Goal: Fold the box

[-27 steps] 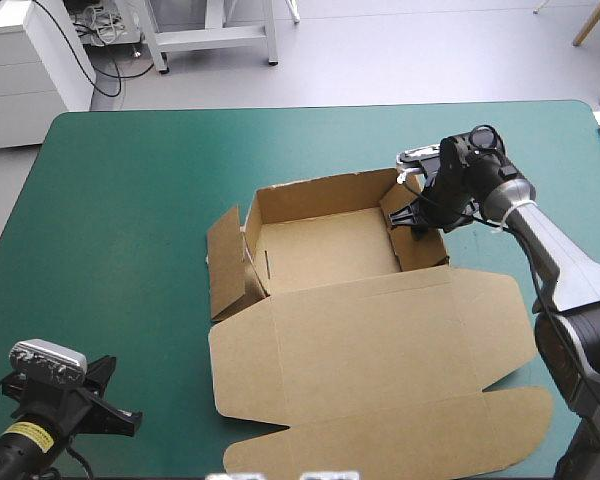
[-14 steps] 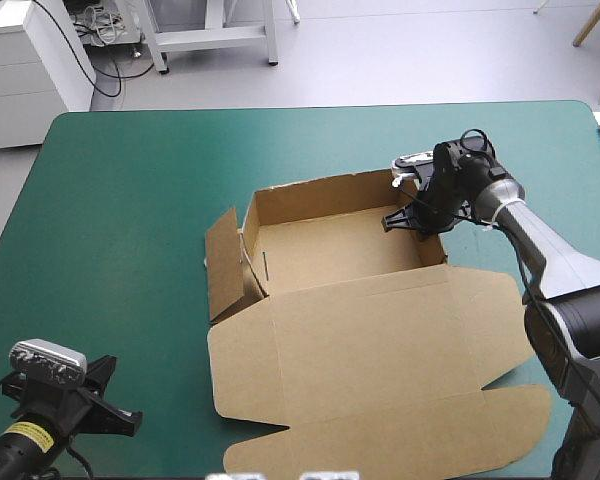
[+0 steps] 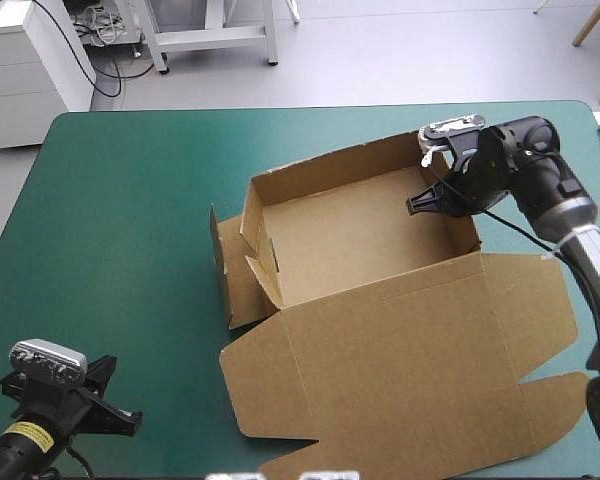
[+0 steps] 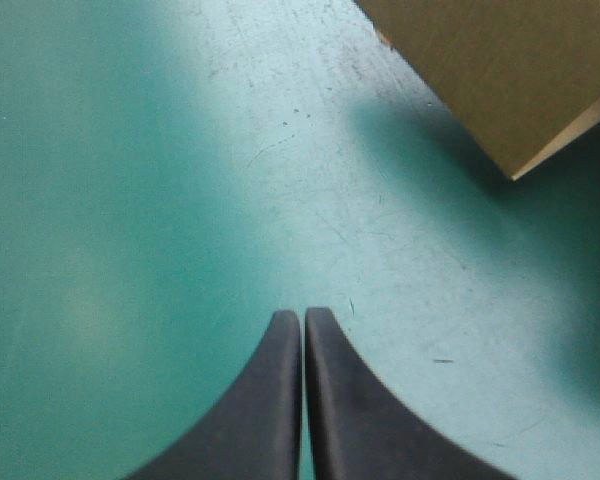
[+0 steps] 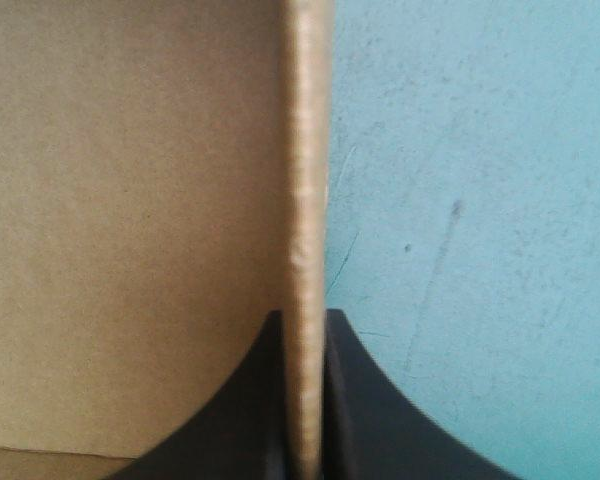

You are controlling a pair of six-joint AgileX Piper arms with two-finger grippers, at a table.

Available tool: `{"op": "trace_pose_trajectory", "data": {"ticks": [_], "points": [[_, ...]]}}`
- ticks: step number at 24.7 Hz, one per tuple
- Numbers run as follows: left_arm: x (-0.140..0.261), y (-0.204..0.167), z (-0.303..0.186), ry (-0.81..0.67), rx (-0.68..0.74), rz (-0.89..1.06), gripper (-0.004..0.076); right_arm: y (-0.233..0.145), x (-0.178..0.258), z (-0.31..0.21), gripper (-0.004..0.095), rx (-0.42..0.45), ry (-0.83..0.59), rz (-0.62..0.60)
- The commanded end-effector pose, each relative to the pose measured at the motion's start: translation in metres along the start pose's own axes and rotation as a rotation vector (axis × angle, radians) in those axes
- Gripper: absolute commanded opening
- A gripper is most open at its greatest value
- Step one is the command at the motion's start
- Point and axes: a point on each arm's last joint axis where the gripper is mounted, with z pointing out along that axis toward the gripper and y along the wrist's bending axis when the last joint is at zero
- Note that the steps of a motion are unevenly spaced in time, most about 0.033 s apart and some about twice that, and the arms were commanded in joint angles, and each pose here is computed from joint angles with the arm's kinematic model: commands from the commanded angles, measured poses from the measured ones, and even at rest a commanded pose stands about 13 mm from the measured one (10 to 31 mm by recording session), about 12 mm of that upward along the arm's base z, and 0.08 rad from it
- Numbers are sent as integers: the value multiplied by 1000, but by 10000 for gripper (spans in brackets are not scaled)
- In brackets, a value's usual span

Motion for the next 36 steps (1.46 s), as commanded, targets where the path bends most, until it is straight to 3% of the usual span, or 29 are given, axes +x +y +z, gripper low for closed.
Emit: {"op": "trace_pose_trajectory", "data": {"ticks": [1, 2, 4, 7, 10, 15, 27, 36], "points": [[-12, 1, -4, -75, 0, -18, 18, -3, 8, -64, -21, 6, -189, 18], [-12, 1, -4, -75, 2, -19, 33, -3, 10, -70, -21, 7, -204, 21], [-12, 0, -4, -75, 5, -22, 139, -3, 16, -87, -21, 9, -245, 23], [-13, 0, -4, -79, 7, -13, 400, -4, 25, -108, -21, 9, -300, 43], [-16, -1, -4, -116, 24, -33, 504, -4, 31, -121, -21, 9, -332, 52], [-20, -9, -5, -156, 116, -132, 488, -4, 38, -134, -21, 10, -369, 53], [-52, -5, 6, -185, 120, -271, 474, -5, 49, -155, -22, 12, -424, 56], [-133, 3, 79, 180, 119, -318, 474, -4, 52, -160, -21, 9, -437, 22]]}}
